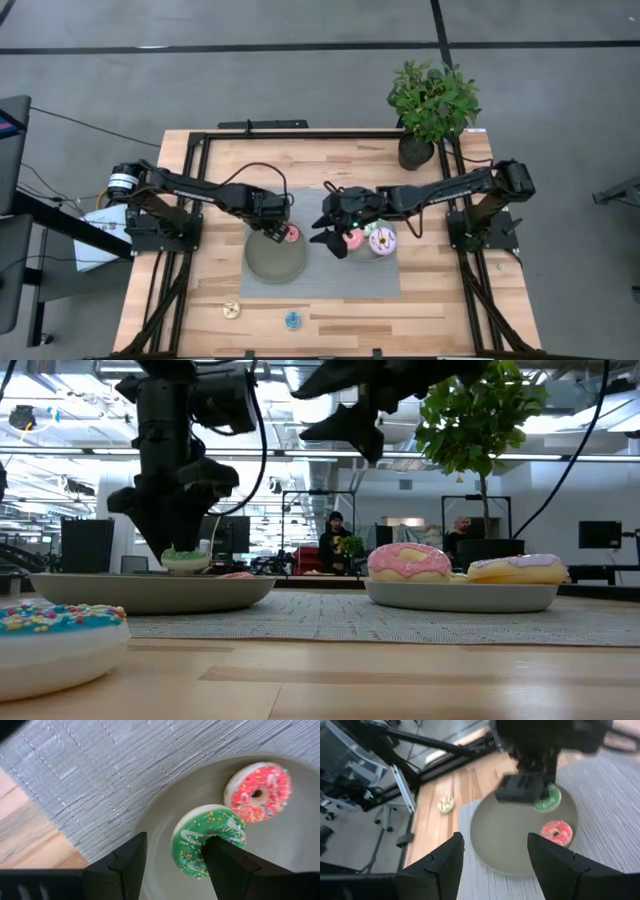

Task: Pick & Place donuts
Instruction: Put the small green donut on the brown plate

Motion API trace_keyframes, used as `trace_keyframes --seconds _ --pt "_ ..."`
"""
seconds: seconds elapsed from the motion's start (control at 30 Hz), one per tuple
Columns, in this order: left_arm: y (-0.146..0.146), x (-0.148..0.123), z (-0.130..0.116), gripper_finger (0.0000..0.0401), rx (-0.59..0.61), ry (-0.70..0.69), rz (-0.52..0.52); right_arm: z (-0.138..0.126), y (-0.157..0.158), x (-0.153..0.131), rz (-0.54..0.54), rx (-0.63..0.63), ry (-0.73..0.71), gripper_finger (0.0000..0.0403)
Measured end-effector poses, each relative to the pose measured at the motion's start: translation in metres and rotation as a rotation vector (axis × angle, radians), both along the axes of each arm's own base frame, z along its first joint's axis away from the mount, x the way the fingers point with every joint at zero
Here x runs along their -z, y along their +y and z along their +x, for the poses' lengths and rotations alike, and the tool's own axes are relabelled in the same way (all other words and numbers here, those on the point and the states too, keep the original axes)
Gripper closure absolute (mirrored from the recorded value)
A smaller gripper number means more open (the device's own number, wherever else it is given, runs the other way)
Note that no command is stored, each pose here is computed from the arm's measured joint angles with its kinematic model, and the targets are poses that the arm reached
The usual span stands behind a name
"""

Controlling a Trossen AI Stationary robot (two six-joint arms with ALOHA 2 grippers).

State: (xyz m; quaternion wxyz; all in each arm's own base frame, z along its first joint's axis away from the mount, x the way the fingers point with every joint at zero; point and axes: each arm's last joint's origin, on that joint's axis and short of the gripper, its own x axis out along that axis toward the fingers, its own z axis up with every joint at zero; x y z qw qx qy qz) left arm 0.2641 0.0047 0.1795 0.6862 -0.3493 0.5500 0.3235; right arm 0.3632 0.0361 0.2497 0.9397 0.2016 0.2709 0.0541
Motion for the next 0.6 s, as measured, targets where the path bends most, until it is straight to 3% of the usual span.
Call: trace_keyframes --seconds 0.2,0.53,0.6 --pt "0.0 -0.011 -0.004 0.0219 -0.002 -0.044 0.008 -0.001 -0.012 0.004 -0.027 0.039 0.036 0.0216" --pt "0.0 -0.019 -0.003 0.0219 0.0 -0.114 0.0 -0.002 -0.015 0.006 -0.12 0.068 0.057 0.0383" --pt "0.0 -0.019 -0.001 0.0219 0.008 -0.131 -0.013 -0.002 -0.015 0.006 -0.128 0.064 0.054 0.0397"
